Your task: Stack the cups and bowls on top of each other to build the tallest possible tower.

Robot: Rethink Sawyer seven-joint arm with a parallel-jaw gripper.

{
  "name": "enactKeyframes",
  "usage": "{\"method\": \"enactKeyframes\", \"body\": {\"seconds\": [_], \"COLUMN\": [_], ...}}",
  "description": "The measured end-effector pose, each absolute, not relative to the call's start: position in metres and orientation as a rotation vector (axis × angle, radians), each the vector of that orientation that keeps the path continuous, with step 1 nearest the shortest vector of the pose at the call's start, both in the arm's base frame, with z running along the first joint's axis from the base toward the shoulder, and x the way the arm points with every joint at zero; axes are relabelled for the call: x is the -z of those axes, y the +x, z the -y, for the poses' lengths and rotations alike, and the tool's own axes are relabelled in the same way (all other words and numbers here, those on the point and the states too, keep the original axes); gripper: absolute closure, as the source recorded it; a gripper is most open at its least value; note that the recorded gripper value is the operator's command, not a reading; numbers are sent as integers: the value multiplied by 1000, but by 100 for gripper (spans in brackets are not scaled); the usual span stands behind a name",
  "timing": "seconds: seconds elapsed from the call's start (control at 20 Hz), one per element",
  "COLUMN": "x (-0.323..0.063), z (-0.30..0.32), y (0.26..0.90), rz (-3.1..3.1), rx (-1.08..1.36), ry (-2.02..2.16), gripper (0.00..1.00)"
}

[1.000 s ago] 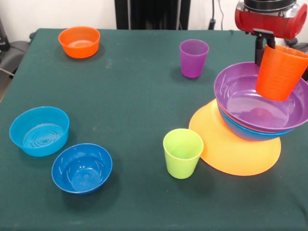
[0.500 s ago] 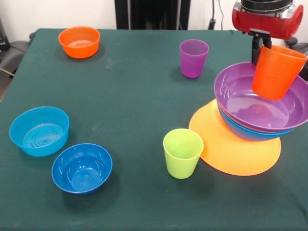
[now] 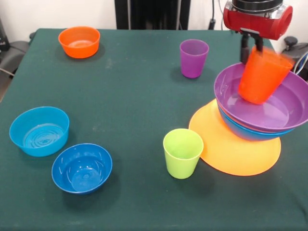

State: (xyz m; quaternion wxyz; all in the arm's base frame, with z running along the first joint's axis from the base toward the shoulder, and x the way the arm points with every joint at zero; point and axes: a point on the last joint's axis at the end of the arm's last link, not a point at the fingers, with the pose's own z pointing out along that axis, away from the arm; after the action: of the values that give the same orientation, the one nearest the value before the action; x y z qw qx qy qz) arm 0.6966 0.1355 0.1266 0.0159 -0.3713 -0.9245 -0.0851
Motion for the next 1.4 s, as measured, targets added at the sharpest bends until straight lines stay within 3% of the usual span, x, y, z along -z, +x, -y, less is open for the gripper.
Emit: {"method": "enactKeyframes", "body": {"seconds": [1.0, 1.4], "x": [-127, -152], "z": [-134, -134], "y": [695, 700], "rz": [2876, 2898], "rx": [257, 288], "ry": [-1155, -1177], "gripper": [0, 0]}}
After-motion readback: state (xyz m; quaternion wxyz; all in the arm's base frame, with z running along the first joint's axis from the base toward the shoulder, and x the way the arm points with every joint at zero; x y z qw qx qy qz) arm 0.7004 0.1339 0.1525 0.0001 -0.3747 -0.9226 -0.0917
